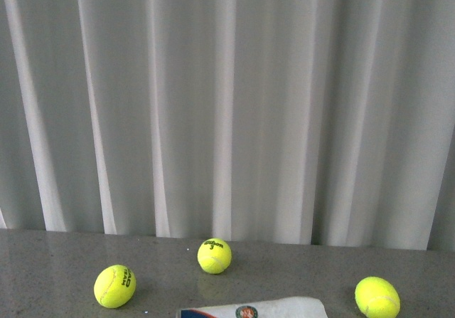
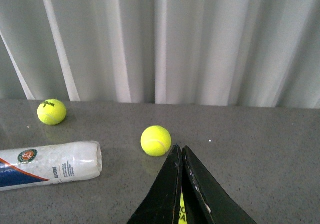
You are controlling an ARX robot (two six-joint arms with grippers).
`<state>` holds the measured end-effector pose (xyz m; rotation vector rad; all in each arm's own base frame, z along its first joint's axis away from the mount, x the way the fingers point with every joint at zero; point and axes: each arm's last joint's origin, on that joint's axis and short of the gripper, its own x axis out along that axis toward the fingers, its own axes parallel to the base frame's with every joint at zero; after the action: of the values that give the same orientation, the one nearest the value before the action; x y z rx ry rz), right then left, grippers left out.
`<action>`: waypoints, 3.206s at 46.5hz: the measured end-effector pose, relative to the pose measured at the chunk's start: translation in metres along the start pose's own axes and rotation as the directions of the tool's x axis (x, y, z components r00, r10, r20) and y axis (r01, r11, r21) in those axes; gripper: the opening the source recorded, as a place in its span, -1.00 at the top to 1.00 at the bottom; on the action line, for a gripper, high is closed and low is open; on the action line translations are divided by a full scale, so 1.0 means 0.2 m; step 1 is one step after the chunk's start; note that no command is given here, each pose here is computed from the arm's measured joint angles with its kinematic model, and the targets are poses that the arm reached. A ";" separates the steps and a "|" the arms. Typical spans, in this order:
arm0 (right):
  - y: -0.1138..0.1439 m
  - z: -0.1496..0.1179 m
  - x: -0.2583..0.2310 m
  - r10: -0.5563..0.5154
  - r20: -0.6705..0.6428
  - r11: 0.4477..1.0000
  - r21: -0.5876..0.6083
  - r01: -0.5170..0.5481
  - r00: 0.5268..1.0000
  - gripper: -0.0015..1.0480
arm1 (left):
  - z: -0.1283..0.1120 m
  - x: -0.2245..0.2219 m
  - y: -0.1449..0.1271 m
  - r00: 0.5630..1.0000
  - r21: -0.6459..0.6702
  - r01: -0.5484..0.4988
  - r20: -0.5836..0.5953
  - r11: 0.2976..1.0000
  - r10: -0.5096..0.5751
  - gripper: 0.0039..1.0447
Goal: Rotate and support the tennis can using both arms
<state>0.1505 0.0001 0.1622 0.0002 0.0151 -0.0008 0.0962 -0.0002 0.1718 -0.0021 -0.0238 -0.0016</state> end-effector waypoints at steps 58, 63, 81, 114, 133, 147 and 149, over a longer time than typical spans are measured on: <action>0.00 0.03 -0.20 0.003 0.023 1.000 0.000 -0.003 1.000 0.93 | 0.00 0.00 0.00 1.000 0.000 0.000 0.000 1.000 0.000 -0.88; 0.00 0.02 -0.21 0.003 0.023 1.000 0.000 -0.003 1.000 0.93 | 0.00 0.00 0.00 1.000 0.000 0.000 0.000 1.000 0.000 -0.88; 0.00 0.01 -0.26 0.004 0.017 1.000 -0.001 -0.004 1.000 0.70 | 0.00 0.00 0.00 1.000 0.000 0.000 0.000 1.000 0.000 -0.88; 0.00 0.01 -0.26 0.004 0.017 1.000 -0.001 -0.004 1.000 -0.87 | 0.00 0.00 0.00 1.000 0.000 0.000 0.000 1.000 0.000 -0.88; 0.00 0.01 -0.26 0.003 0.017 1.000 -0.001 -0.003 1.000 -0.87 | 0.06 0.30 0.08 0.925 -0.460 0.040 -0.319 0.887 -0.207 -0.88; 0.00 0.01 -0.26 0.003 0.017 1.000 0.000 -0.003 1.000 -0.87 | -0.28 1.01 0.15 0.751 -0.608 0.162 -0.435 0.777 -0.497 -0.88; 0.00 0.01 -0.26 0.003 0.017 1.000 0.000 -0.003 1.000 -0.87 | -0.31 1.06 0.14 0.741 -0.618 0.173 -0.431 0.767 -0.515 -0.88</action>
<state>0.0976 0.0001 0.1649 -0.0002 -0.0017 0.0023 0.3089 0.0279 0.1150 -0.5809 0.6081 -0.4104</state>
